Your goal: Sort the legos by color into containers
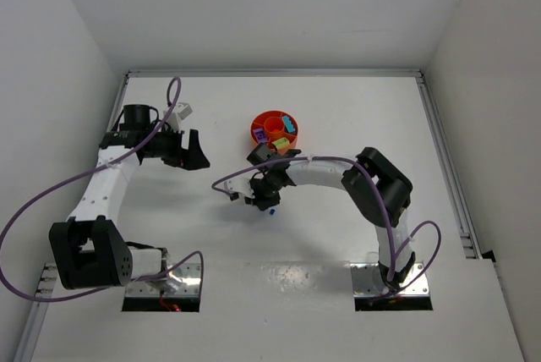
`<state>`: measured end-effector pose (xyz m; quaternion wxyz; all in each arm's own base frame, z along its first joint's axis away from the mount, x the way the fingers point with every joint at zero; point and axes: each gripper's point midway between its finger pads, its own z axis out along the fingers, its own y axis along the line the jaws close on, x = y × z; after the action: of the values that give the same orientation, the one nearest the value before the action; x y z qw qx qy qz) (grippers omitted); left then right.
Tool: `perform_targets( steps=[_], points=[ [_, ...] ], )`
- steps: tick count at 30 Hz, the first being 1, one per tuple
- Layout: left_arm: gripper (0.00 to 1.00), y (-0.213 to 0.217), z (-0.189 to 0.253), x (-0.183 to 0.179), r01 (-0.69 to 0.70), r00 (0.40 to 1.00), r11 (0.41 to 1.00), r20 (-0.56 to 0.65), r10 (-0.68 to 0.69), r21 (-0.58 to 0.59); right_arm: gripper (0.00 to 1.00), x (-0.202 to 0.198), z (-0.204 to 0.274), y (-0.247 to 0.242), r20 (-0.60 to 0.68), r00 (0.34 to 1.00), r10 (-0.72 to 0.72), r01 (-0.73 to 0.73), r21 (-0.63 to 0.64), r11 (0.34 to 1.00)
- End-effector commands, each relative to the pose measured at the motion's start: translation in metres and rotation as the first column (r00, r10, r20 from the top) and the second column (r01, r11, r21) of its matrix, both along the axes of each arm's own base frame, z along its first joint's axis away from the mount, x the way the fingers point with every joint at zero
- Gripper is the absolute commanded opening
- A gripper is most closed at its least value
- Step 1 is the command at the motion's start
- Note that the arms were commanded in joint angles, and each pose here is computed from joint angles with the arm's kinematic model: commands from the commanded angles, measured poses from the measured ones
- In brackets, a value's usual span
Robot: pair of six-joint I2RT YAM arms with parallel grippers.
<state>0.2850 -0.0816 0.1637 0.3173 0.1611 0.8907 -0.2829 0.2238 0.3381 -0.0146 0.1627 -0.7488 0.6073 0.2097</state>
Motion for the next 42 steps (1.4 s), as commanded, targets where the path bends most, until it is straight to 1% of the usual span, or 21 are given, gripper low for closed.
perform_targets(
  steps=[1, 3, 5, 6, 7, 9, 13, 18, 24, 28, 31, 34, 35, 42],
  points=[
    [0.89, 0.001, 0.002, 0.004, -0.004, 1.0, 1.0, 0.007, 0.004, -0.022, 0.06, -0.006, -0.038, -0.041, -0.016, 0.999, -0.03, 0.027, -0.159, 0.987],
    [0.89, 0.001, -0.001, 0.005, -0.005, 1.0, 1.0, -0.002, 0.004, -0.022, 0.02, -0.005, -0.038, -0.043, -0.012, 0.999, -0.04, 0.037, -0.165, 0.986],
    [0.89, -0.001, 0.001, 0.006, 0.001, 1.0, 1.0, 0.007, -0.001, -0.029, 0.04, -0.003, -0.035, -0.042, 0.0, 0.999, -0.042, 0.042, -0.164, 0.986],
    [0.89, 0.0, 0.002, 0.008, 0.001, 1.0, 1.0, 0.007, -0.001, -0.029, 0.18, -0.004, -0.035, -0.043, -0.003, 0.999, -0.052, 0.051, -0.165, 0.985],
    [0.89, 0.0, 0.002, 0.008, 0.001, 1.0, 1.0, 0.007, -0.001, -0.029, 0.27, -0.002, -0.035, -0.044, 0.004, 0.999, -0.054, 0.054, -0.17, 0.984],
    [0.89, 0.0, 0.002, 0.008, 0.001, 1.0, 1.0, 0.007, -0.001, -0.029, 0.36, 0.0, -0.036, -0.046, 0.018, 0.997, -0.069, 0.071, -0.185, 0.98],
    [0.89, -0.002, 0.002, 0.008, 0.006, 1.0, 0.999, 0.008, -0.006, -0.037, 0.39, 0.003, -0.036, -0.047, 0.023, 0.997, -0.071, 0.074, -0.198, 0.977],
    [0.89, -0.002, 0.002, 0.008, 0.006, 1.0, 0.999, 0.008, -0.006, -0.037, 0.37, 0.006, -0.035, -0.048, 0.037, 0.997, -0.074, 0.081, -0.209, 0.975],
    [0.89, -0.002, 0.0, 0.008, 0.006, 1.0, 0.999, -0.001, -0.006, -0.038, 0.37, 0.001, -0.036, -0.059, 0.014, 0.998, -0.065, 0.067, -0.245, 0.967],
    [0.89, -0.003, 0.001, 0.008, 0.011, 1.0, 0.999, 0.0, -0.011, -0.045, 0.37, 0.001, -0.036, -0.059, 0.013, 0.998, -0.065, 0.067, -0.245, 0.967],
    [0.89, -0.003, 0.001, 0.008, 0.011, 1.0, 0.999, 0.0, -0.011, -0.045, 0.32, 0.001, -0.038, -0.06, 0.006, 0.998, -0.065, 0.065, -0.254, 0.965],
    [0.89, -0.003, 0.001, 0.008, 0.011, 1.0, 0.999, 0.0, -0.011, -0.045, 0.24, 0.002, -0.036, -0.059, 0.006, 0.998, -0.065, 0.065, -0.254, 0.965],
    [0.89, -0.003, 0.001, 0.008, 0.011, 1.0, 0.999, 0.0, -0.011, -0.045, 0.19, 0.002, -0.036, -0.059, 0.006, 0.998, -0.065, 0.065, -0.254, 0.965],
    [0.89, -0.003, 0.001, 0.008, 0.011, 1.0, 0.999, 0.0, -0.011, -0.045, 0.0, -0.001, -0.039, -0.062, -0.004, 0.998, -0.056, 0.053, -0.269, 0.962]
  ],
)
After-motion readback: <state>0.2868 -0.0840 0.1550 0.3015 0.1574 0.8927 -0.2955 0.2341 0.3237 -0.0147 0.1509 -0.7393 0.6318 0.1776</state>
